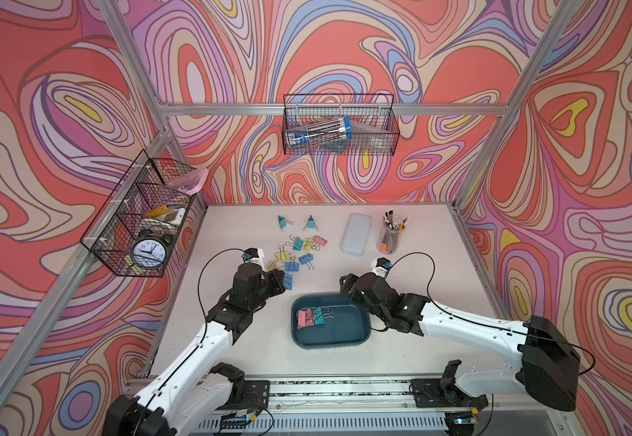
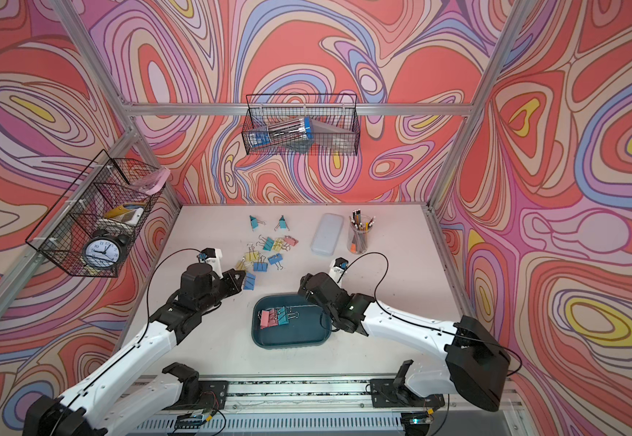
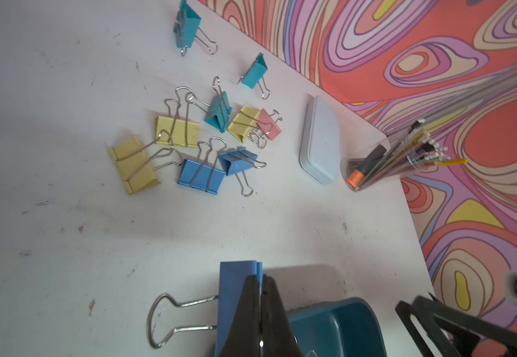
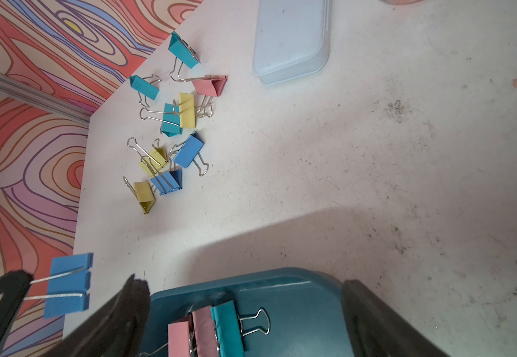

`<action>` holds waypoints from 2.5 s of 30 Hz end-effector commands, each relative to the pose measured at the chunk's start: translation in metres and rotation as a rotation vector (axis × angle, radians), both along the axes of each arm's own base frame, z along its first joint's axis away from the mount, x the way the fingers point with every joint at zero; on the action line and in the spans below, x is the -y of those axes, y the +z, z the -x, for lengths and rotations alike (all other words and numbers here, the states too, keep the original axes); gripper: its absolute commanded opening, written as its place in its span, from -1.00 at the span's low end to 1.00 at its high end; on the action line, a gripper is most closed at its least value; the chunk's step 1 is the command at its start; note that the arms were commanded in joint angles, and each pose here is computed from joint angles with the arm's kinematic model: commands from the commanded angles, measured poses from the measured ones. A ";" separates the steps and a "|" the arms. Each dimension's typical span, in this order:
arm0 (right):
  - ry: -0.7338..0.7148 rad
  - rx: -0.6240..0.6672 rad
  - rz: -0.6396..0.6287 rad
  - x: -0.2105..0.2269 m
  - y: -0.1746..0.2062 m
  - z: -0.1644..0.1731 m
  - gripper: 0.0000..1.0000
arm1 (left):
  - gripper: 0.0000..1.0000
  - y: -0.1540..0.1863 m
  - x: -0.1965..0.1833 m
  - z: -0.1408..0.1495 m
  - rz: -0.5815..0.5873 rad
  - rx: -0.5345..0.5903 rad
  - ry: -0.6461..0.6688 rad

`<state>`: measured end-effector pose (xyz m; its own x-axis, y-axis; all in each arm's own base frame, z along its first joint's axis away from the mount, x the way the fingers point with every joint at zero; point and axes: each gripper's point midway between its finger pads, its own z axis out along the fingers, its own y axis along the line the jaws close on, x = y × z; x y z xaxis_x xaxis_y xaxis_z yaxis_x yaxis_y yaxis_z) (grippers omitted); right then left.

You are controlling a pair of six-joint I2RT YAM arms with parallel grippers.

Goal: Put the binder clips in the storage box
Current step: Place the binder clip in the storage box, then pick up the binder clip at the center of the board.

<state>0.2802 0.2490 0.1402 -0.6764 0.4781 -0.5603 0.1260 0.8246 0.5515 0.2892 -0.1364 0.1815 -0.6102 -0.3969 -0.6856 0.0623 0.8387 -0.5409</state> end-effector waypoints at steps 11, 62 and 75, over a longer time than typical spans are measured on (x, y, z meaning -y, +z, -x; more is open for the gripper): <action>-0.051 -0.003 -0.047 0.018 -0.009 -0.003 0.97 | -1.00 0.023 0.045 0.088 -0.766 0.196 -0.077; 0.447 0.017 0.054 -0.119 0.019 -0.053 0.81 | 0.03 0.046 0.015 0.060 -0.295 0.042 -0.105; 0.700 0.051 0.277 -0.190 -0.049 -0.137 0.52 | 0.66 0.042 -0.016 0.056 0.008 -0.104 -0.037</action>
